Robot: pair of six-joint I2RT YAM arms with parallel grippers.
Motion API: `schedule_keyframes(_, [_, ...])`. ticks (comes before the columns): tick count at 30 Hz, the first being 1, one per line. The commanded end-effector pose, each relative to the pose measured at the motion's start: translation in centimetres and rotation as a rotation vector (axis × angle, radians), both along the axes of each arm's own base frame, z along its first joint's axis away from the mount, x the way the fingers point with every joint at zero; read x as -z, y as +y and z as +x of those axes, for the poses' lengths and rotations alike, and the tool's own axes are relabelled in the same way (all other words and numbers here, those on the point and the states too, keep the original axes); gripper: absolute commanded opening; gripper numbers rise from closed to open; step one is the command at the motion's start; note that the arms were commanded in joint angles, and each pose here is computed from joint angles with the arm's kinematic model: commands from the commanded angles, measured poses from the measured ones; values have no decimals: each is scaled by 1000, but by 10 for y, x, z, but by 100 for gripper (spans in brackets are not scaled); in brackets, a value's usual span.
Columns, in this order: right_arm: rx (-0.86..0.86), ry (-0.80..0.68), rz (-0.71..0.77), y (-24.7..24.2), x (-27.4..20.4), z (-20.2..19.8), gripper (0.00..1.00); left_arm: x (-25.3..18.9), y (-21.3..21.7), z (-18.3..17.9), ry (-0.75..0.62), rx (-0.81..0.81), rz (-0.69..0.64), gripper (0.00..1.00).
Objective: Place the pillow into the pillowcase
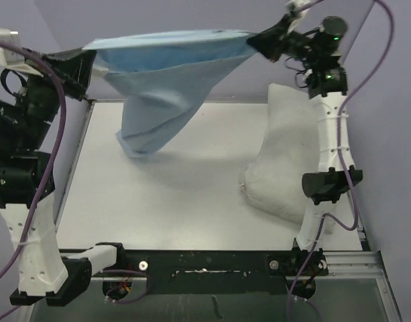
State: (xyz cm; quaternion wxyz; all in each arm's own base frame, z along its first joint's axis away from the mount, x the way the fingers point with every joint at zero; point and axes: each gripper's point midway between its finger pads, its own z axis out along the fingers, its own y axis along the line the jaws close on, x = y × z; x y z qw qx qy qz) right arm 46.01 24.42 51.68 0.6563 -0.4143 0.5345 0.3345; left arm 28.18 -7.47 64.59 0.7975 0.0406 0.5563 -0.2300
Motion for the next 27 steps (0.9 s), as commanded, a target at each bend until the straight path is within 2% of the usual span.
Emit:
schedule_keyframes(1, [2, 160, 113, -69, 26, 26, 0, 40, -42, -21, 65, 270, -17, 0])
schedule_keyframes(4, [126, 351, -45, -82, 151, 59, 0, 150, -73, 7, 318, 384, -42, 0])
schedule_keyframes(6, [200, 477, -148, -93, 224, 63, 0, 244, -116, 15, 521, 490, -19, 0])
schedule_keyframes(9, [198, 612, -260, -105, 297, 44, 3, 338, -173, 11, 721, 607, 44, 0])
schedule_keyframes(11, [188, 654, -301, -113, 319, 27, 6, 378, -203, 8, 802, 658, 72, 0])
schedule_keyframes(14, [194, 640, -330, -127, 319, 9, 6, 411, -242, -4, 883, 754, 108, 0])
schedule_keyframes(16, [201, 609, -331, -133, 309, 1, 0, 419, -262, -13, 904, 805, 137, 0])
schedule_keyframes(21, [140, 519, -294, -123, 271, -15, 0, 413, -287, -40, 886, 930, 168, 0])
schedule_keyframes(25, [1, 383, -211, -92, 209, -13, 0, 416, -292, -64, 879, 973, 227, 0])
schedule_keyframes(27, [-121, 322, -129, -73, 168, -18, 0, 415, -285, -67, 867, 951, 223, 0])
